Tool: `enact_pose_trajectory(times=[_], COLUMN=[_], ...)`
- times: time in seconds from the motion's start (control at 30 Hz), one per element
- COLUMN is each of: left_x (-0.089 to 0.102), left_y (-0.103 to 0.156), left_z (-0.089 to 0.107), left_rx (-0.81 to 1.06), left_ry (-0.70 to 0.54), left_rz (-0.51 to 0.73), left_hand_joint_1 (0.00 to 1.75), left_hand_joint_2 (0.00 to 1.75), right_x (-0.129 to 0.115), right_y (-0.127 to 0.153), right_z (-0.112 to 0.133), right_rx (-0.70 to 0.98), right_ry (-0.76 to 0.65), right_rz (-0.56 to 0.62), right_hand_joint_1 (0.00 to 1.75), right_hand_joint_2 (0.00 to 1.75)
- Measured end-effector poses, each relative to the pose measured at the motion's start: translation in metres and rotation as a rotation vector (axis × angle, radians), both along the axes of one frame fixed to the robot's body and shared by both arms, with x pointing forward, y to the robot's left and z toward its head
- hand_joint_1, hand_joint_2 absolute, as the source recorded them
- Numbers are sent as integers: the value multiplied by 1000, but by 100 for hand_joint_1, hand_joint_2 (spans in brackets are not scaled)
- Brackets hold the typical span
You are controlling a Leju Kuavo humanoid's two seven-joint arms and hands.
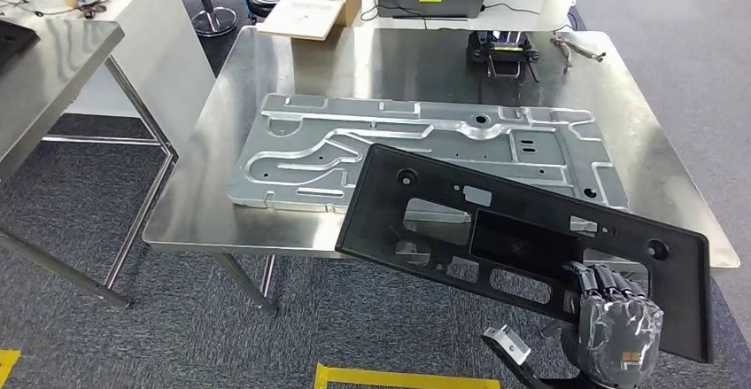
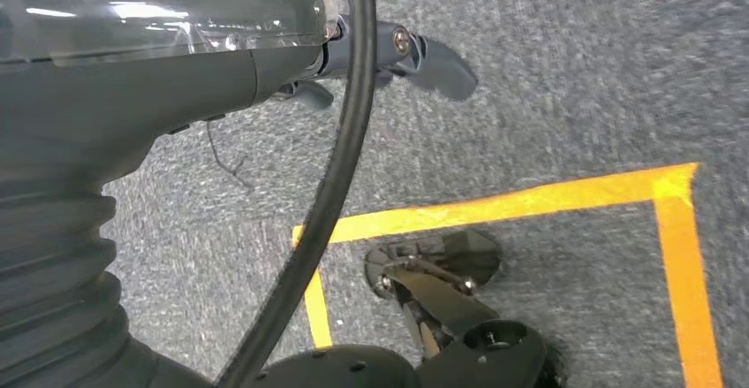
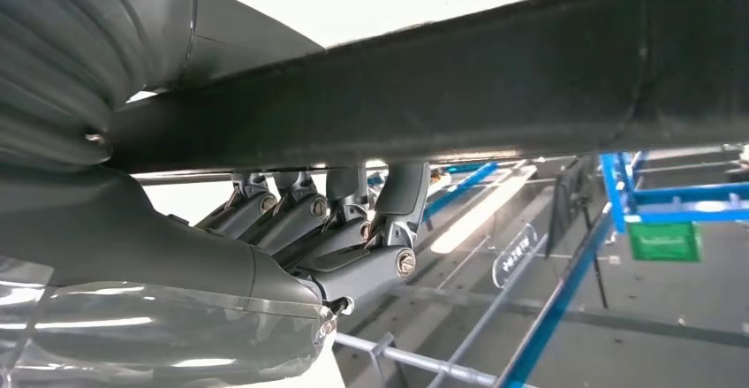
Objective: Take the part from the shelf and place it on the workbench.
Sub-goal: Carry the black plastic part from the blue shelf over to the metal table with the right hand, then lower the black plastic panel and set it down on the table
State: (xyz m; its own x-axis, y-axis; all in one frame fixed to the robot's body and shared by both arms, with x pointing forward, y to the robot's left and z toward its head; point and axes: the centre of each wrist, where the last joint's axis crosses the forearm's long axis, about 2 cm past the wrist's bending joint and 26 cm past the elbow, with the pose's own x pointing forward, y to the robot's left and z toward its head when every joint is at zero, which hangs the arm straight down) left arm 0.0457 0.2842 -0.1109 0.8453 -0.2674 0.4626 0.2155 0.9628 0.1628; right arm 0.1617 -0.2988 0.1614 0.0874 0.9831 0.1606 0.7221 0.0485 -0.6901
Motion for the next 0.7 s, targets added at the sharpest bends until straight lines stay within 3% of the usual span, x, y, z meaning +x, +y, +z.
enact_pose_trajectory(times=[0.5,0.7], left_x=[-5,0], left_y=[4,4], left_z=[-1,0], left_rx=[6,0], left_ry=[6,-2], left_rz=[1,-4], left_hand_joint_1=[0,0], left_hand_joint_2=[175,175], right_x=[2,13], right_y=[1,-8], right_z=[-5,-10], right_rx=[43,81], right_ry=[11,21], right_rz=[2,5], right_hand_joint_1=[175,175], right_hand_joint_2=[175,175])
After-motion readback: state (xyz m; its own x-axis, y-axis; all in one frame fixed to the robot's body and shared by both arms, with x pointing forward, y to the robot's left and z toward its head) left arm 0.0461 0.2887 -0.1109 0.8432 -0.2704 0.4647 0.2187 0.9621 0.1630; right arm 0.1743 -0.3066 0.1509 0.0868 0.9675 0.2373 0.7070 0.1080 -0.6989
